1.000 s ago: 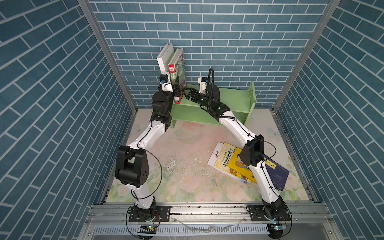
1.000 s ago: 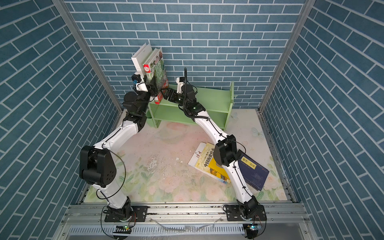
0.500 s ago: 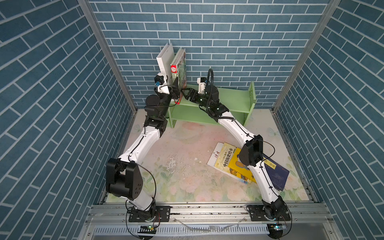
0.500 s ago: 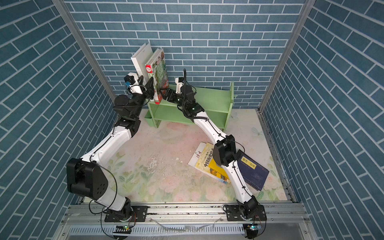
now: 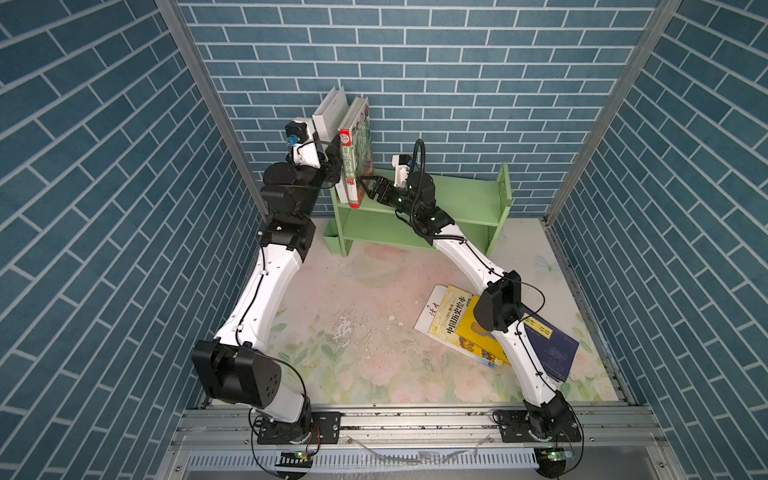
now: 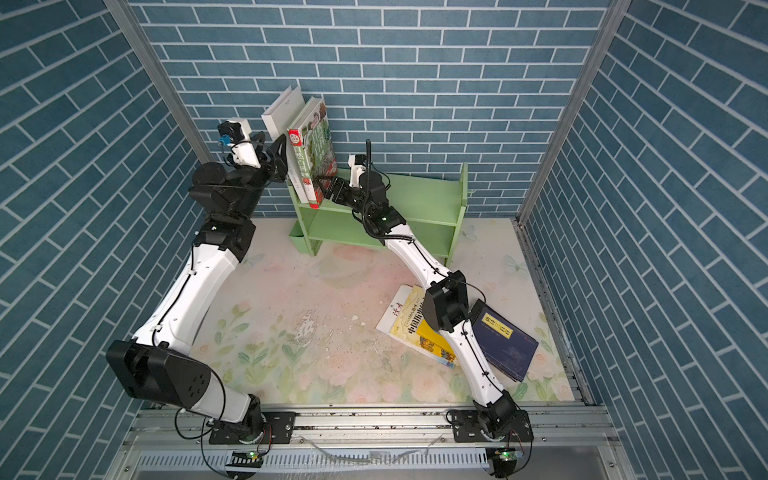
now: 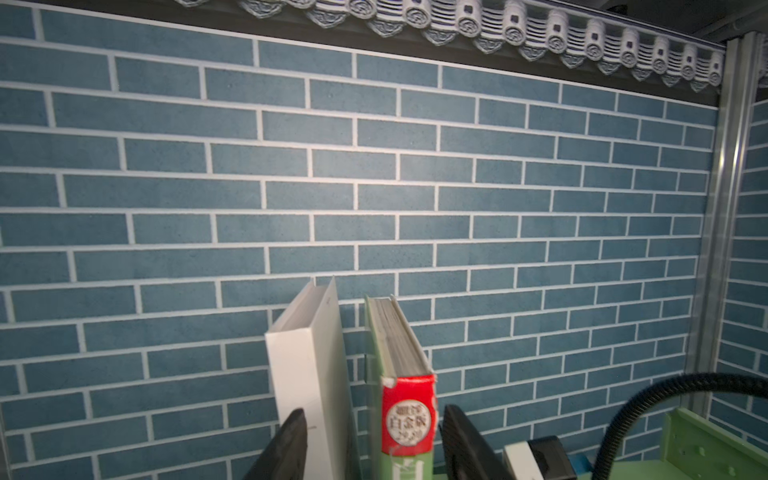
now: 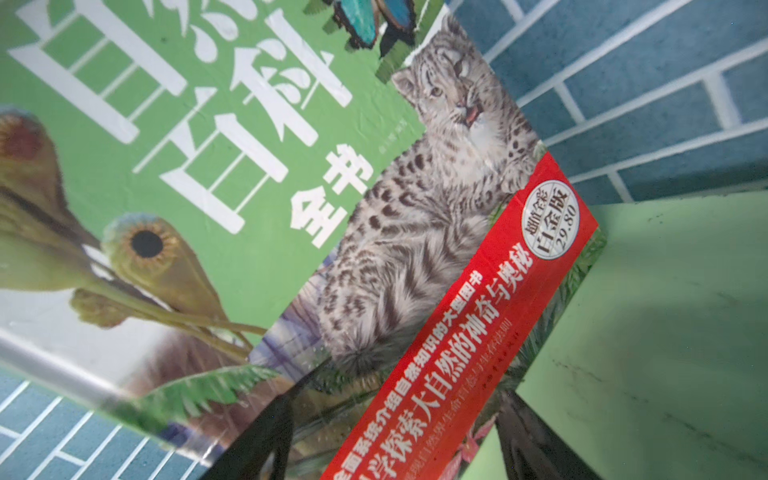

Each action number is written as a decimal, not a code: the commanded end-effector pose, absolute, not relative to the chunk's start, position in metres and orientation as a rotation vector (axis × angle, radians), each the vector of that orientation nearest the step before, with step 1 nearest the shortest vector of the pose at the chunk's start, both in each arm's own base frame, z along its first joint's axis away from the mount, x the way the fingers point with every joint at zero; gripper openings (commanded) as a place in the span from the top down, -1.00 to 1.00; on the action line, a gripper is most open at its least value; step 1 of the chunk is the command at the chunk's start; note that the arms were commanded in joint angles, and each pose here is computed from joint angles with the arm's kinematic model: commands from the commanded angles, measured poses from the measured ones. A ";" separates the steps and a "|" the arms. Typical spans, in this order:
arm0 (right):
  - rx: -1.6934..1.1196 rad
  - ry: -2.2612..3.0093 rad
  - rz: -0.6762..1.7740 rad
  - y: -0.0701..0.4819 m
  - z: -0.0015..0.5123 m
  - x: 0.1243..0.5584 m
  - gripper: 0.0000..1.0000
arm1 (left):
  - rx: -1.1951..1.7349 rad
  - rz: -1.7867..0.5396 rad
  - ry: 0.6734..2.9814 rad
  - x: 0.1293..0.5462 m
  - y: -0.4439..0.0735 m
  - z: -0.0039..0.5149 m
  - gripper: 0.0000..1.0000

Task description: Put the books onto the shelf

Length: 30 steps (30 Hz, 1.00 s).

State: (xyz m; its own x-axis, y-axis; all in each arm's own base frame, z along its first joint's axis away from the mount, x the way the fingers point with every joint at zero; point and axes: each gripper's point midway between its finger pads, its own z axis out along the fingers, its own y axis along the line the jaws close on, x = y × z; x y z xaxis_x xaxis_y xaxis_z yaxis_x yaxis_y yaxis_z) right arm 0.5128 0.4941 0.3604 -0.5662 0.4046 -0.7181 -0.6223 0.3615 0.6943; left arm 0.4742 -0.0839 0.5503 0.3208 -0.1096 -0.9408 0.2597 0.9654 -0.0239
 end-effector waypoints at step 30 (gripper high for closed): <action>-0.181 1.845 1.386 0.517 0.292 0.512 -0.55 | 0.161 -0.425 1.346 0.538 -0.081 0.505 0.22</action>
State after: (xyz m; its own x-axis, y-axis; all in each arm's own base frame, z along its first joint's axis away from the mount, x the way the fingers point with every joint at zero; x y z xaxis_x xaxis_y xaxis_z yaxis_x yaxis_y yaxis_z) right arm 0.5111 0.4990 0.3621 -0.5529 0.4144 -0.7229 -0.6399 0.3445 0.6869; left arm 0.5395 -0.0806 0.4876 0.1091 -0.2059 -0.9725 0.3683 0.9171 -0.1528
